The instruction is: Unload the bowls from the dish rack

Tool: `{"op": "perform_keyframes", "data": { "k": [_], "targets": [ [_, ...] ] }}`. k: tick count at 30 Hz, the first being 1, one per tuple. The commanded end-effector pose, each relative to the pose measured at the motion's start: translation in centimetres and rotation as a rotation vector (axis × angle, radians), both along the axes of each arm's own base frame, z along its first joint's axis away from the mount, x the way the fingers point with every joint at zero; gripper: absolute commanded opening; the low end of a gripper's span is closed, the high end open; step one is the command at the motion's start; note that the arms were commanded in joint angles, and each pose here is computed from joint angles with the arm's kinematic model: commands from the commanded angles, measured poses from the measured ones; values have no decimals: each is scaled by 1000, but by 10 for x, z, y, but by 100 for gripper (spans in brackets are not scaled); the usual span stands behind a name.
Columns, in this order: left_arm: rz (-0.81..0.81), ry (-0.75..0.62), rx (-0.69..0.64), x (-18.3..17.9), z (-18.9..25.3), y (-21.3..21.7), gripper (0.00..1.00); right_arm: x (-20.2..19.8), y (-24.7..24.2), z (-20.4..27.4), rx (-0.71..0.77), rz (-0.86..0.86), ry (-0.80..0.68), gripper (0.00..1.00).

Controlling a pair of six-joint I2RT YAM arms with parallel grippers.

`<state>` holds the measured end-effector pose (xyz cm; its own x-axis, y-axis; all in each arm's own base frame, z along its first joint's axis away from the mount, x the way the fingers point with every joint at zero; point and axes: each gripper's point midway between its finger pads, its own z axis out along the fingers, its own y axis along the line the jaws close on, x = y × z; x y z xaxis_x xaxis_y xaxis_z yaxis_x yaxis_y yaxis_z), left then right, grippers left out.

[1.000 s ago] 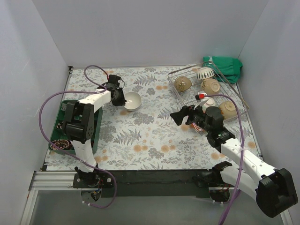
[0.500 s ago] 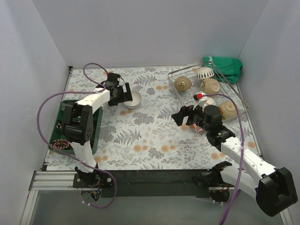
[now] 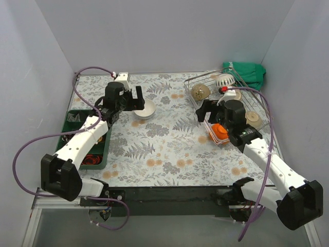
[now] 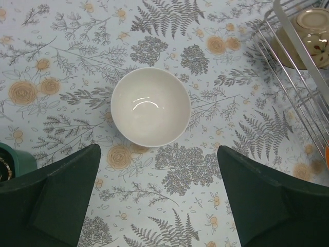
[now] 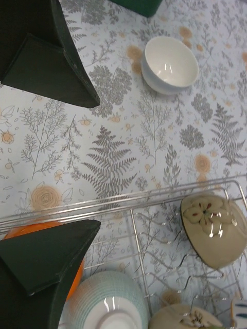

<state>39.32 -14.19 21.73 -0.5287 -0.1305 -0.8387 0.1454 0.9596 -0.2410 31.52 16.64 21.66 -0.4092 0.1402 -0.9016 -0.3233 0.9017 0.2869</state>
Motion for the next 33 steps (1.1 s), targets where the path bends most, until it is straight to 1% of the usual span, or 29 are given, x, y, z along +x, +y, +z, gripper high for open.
{"op": "perform_keyframes", "data": {
  "k": [1, 3, 5, 7, 10, 13, 14, 15, 17, 19, 21, 22, 23, 24, 25, 26, 31, 33],
  "targets": [
    [-38, -144, 66, -12, 24, -2, 98, 18, -30, 10, -38, -159, 39, 99],
    [-47, -176, 90, -17, 25, -5, 98, 25, -43, 4, -63, -196, 69, 99],
    [-22, -209, 116, -19, 29, 0, 98, 35, -54, 6, -100, -228, 65, 99],
    [-18, -224, 131, -22, 31, -2, 98, 44, -72, 8, -138, -296, 64, 98],
    [-1, -242, 119, -23, 38, 0, 98, 59, -91, 12, -201, -375, 58, 99],
    [10, -246, 116, -24, 39, 1, 98, 75, -101, 18, -255, -430, 49, 98],
    [10, -249, 115, -24, 39, 1, 98, 82, -102, 10, -278, -438, 68, 99],
    [13, -252, 115, -24, 40, 2, 98, 88, -103, 16, -289, -450, 57, 98],
    [17, -252, 114, -24, 39, 2, 98, 97, -108, 5, -331, -483, 92, 99],
    [17, -256, 113, -24, 40, 2, 98, 107, -116, 12, -364, -534, 80, 99],
    [20, -257, 111, -24, 40, 3, 98, 119, -121, 4, -414, -561, 99, 99],
    [18, -257, 111, -24, 40, 2, 98, 126, -127, 13, -442, -599, 83, 99],
    [19, -261, 107, -24, 41, 2, 98, 133, -129, -1, -486, -611, 115, 99],
    [19, -262, 104, -24, 42, 2, 98, 136, -131, -5, -516, -620, 133, 99],
    [16, -263, 101, -25, 42, 1, 98, 144, -135, 7, -532, -652, 115, 99],
    [14, -264, 98, -25, 43, 1, 98, 150, -136, -6, -566, -655, 144, 99],
    [12, -277, 85, -27, 48, 0, 98, 171, -141, -20, -647, -707, 186, 98],
    [7, -277, 82, -29, 48, -2, 98, 184, -139, -27, -658, -718, 199, 98]
  ]
}}
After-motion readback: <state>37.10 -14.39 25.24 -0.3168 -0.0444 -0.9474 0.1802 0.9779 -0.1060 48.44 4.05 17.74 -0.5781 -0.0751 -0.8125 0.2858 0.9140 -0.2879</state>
